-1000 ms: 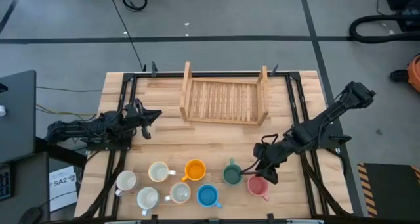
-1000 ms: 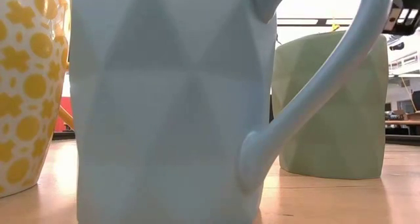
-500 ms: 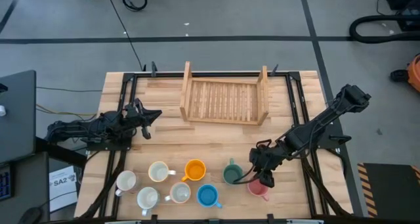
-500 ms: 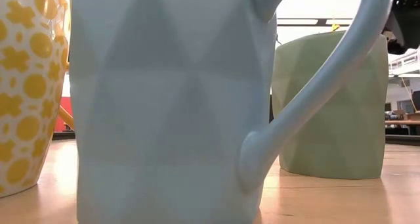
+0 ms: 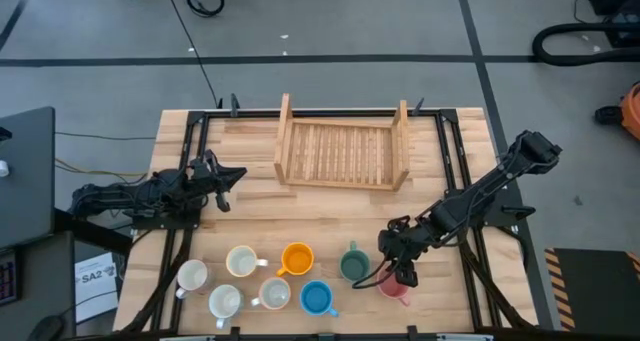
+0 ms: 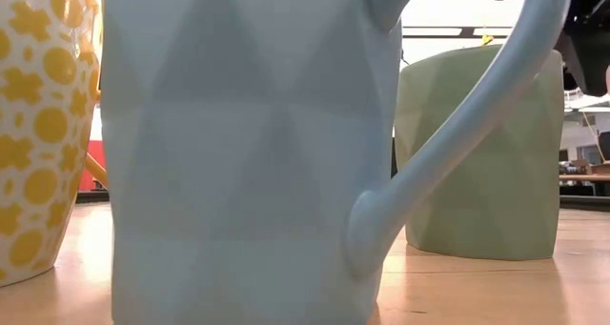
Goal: Place coffee mugs
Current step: Put the pink mug on the shelf
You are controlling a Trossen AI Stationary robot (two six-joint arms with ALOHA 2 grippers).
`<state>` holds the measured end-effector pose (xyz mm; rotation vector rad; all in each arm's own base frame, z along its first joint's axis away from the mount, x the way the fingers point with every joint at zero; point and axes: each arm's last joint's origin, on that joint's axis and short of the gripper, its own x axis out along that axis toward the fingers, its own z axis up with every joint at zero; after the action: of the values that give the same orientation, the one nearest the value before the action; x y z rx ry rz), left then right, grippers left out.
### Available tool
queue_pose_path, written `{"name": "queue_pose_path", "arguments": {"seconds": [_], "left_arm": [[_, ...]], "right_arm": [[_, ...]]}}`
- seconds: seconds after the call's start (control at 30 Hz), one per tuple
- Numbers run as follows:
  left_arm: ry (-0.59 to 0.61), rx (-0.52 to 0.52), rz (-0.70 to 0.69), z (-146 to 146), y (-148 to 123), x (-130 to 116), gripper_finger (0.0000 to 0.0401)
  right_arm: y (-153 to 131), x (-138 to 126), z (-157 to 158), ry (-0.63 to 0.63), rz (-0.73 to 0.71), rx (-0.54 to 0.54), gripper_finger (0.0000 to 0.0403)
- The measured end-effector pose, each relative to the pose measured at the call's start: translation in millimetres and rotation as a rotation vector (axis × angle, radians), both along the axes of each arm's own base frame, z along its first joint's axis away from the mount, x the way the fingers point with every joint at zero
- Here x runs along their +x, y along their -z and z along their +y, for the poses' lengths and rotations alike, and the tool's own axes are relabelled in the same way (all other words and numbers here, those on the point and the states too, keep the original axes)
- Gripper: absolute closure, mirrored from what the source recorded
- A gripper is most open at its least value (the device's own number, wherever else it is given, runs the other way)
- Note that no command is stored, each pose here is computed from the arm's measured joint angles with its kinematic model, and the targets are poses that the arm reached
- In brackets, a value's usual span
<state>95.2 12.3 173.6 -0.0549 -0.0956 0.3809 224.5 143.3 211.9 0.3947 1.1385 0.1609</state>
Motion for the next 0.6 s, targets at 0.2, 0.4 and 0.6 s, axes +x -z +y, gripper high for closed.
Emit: {"name": "queue_pose_path", "arguments": {"seconds": [0.2,0.4,0.6], "left_arm": [[0.0,0.0,0.002,0.0,0.1,0.0,0.0372],[0.0,0.0,0.002,0.0,0.2,0.0,0.0372],[0.0,0.0,0.002,0.0,0.2,0.0,0.0372]], "right_arm": [[3.9,0.3,2.0,-0.011,0.016,-0.011,0.025],[4.6,-0.2,1.8,-0.017,0.021,-0.018,0.025],[13.2,2.6,4.2,-0.044,0.042,-0.044,0.025]]}}
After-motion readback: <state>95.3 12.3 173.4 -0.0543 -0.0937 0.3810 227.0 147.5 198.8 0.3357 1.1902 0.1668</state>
